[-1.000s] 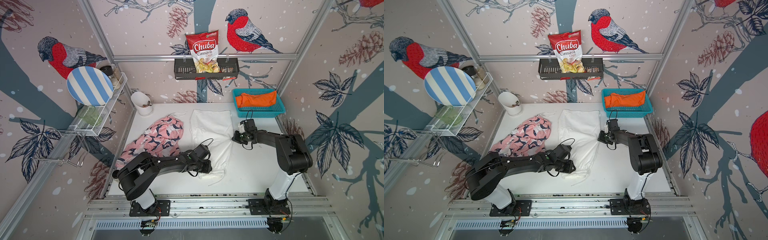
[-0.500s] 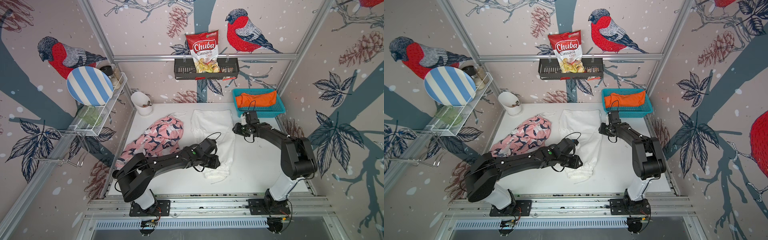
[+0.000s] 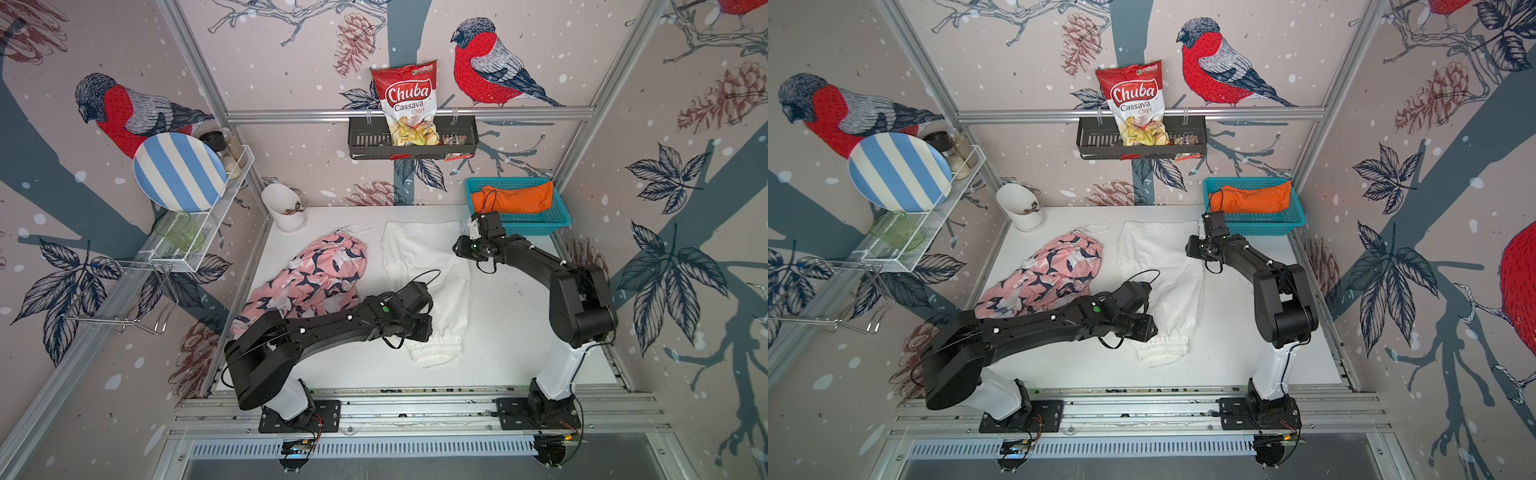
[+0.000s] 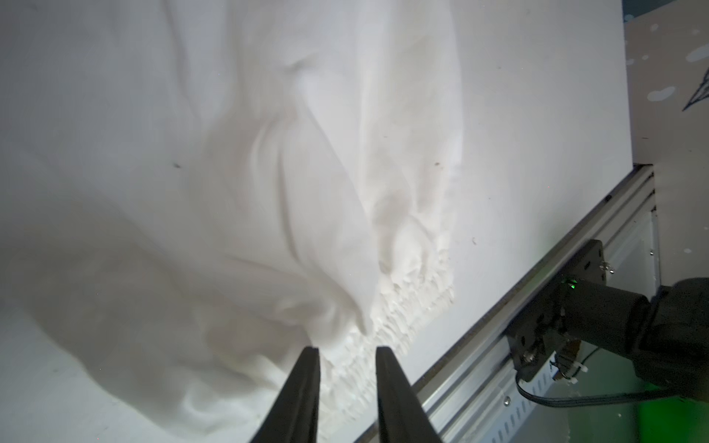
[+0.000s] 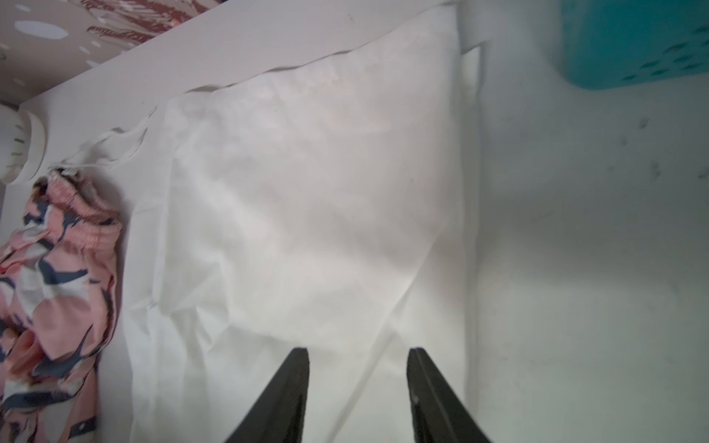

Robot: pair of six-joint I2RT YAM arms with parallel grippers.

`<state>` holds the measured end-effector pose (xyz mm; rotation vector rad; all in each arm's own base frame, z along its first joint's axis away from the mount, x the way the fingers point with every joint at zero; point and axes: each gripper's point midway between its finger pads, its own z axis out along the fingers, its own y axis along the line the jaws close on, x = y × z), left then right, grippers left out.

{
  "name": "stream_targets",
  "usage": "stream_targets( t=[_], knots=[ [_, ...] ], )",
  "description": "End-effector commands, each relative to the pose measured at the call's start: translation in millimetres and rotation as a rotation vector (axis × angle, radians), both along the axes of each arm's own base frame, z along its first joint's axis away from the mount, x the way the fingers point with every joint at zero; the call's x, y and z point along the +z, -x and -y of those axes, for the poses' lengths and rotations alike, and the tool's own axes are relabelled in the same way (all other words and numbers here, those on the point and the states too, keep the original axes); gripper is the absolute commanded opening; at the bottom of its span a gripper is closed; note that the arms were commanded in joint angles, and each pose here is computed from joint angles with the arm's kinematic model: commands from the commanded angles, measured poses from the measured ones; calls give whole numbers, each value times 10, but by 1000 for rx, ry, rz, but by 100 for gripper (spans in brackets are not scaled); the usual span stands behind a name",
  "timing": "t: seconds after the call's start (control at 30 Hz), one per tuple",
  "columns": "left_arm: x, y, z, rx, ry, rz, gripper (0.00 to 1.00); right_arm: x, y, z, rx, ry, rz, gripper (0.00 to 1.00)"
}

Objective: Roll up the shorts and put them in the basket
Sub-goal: Roll the shorts at the center of the board.

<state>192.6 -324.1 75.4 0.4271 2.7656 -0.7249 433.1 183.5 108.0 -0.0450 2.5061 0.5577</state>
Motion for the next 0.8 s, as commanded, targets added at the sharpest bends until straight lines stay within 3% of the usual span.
stream_targets(
  t=[0.0, 0.2, 0.43, 0.57, 0.67, 0.77],
  knots=[
    [-155, -72, -65, 21, -1, -20, 28, 49, 408, -118, 90, -32, -24, 47],
    [-597, -314, -404, 123, -127, -17, 25, 80, 1171, -188, 206, 20, 20, 49],
    [-750, -536, -812, 201, -188, -14, 24, 322, 1477, -305, 337, 80, 230, 55],
    [-688, -662, -1058, 259, -182, 5, 24, 442, 1860, -663, 582, 140, 486, 71],
    [-625, -766, -1208, 295, -168, 20, 24, 425, 2145, -821, 743, 277, 690, 89],
    [-574, -827, -1233, 288, -150, 31, 25, 241, 2342, -893, 946, 470, 781, 100]
  ],
)
